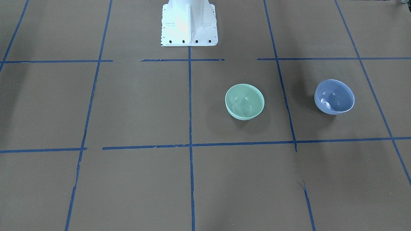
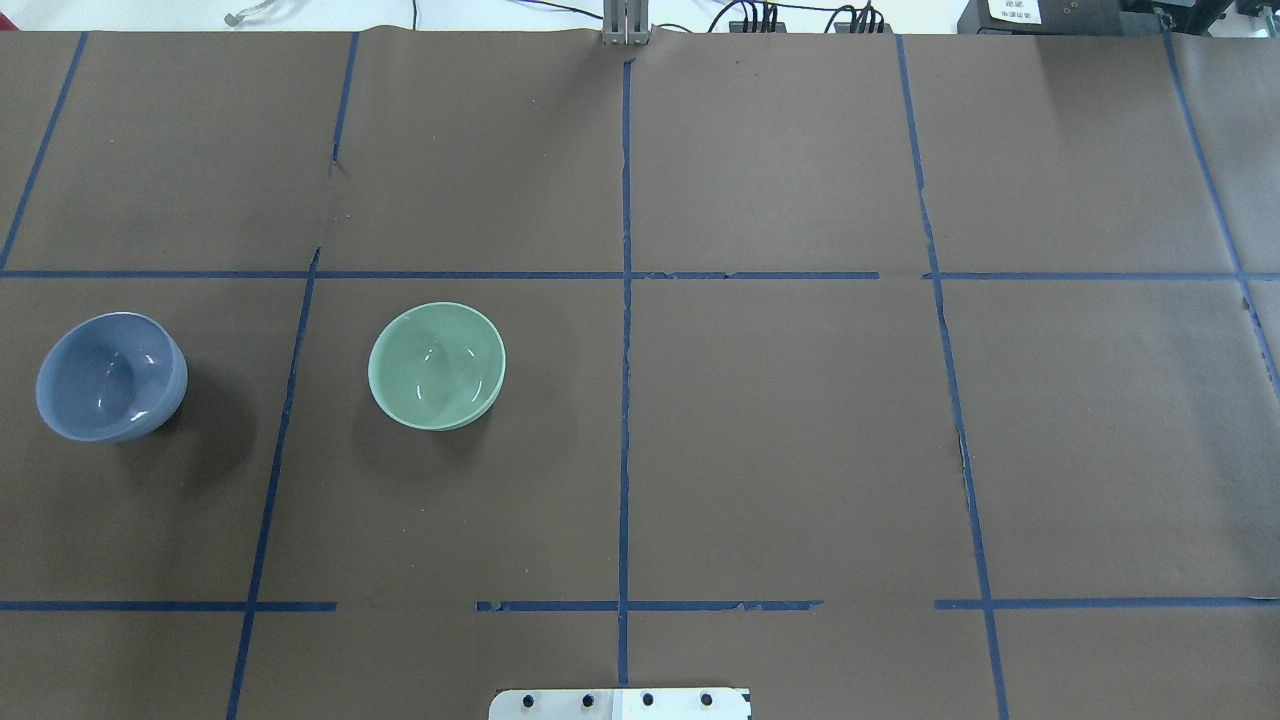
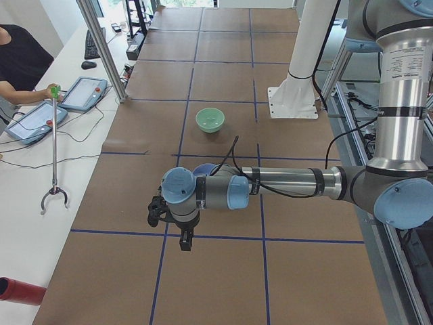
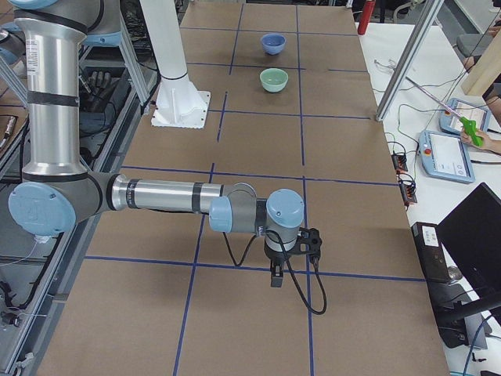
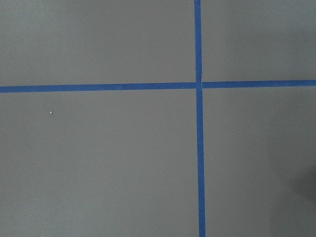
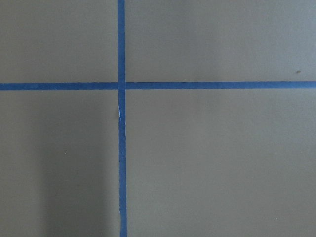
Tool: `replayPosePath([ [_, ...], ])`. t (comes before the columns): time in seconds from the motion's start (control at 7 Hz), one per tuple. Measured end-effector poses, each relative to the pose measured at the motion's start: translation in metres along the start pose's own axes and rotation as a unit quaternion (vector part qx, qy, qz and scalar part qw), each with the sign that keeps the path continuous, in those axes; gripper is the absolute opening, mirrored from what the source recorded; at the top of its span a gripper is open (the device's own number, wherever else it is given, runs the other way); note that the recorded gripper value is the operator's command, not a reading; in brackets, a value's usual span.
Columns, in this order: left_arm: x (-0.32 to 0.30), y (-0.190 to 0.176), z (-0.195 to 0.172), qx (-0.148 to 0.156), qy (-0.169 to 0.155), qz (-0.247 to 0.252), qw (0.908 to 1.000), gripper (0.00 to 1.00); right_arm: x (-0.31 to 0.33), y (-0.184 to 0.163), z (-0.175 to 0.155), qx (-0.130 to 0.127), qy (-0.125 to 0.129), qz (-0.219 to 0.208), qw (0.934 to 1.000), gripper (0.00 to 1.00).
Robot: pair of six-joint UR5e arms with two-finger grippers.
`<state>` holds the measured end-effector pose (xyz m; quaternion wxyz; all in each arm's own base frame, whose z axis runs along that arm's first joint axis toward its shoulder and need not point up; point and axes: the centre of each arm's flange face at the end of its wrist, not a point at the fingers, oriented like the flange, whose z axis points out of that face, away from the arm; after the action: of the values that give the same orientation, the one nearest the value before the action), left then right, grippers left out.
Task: Stack blue bowl on green bowl
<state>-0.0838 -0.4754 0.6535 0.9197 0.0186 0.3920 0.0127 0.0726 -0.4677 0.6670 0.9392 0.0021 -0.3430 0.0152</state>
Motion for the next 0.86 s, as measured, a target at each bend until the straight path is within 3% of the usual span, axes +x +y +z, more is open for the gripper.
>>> replayPosePath([
  [0.86, 0.042, -0.024, -0.009, 0.03, -0.001, 0.048, 0.9984, 1.0, 0.0, 0.0, 0.0, 0.0, 0.0, 0.0, 1.0, 1.0],
])
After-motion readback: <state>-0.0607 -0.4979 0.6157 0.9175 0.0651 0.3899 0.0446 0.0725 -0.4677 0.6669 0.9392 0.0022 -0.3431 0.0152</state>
